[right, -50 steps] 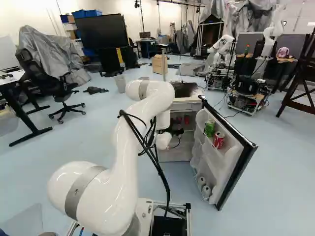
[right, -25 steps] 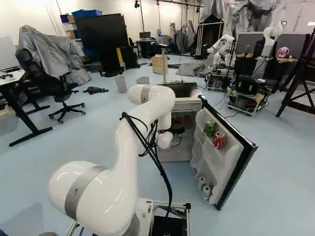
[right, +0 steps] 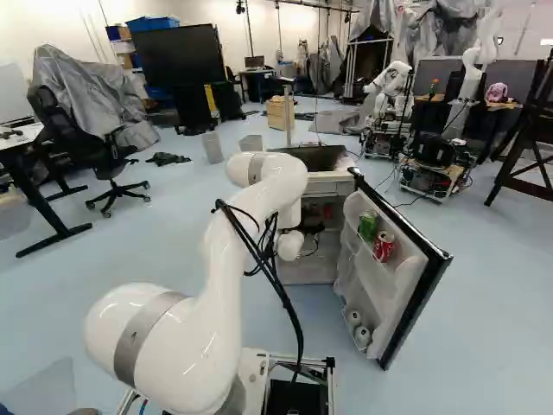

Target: Grab a drink from the fridge

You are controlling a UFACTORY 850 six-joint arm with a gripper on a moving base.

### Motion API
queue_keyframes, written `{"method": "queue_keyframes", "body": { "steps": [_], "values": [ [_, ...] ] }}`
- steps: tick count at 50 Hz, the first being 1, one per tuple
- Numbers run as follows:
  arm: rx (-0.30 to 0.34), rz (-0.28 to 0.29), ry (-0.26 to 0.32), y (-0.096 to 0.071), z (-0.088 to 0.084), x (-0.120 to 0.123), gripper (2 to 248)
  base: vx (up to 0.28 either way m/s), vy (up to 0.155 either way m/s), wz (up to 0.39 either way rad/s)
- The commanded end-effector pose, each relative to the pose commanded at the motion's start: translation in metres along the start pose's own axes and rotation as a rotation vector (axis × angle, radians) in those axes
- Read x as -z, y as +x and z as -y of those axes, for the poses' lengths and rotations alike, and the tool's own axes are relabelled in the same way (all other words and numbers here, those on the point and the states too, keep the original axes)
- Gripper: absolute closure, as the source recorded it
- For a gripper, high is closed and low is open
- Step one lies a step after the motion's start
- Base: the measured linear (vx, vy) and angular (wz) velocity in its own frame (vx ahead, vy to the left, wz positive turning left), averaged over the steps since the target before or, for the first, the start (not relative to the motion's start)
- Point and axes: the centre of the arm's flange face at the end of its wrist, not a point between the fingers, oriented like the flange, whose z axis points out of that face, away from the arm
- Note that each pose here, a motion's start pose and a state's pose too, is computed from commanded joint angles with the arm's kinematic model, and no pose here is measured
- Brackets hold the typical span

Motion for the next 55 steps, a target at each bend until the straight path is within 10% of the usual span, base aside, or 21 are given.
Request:
{"method": "queue_keyframes", "body": {
  "steps": [55],
  "values": [
    [0.0,-0.057,-0.004,-0.005,-0.003,-0.039,3,0.0,0.0,0.0]
  ]
}}
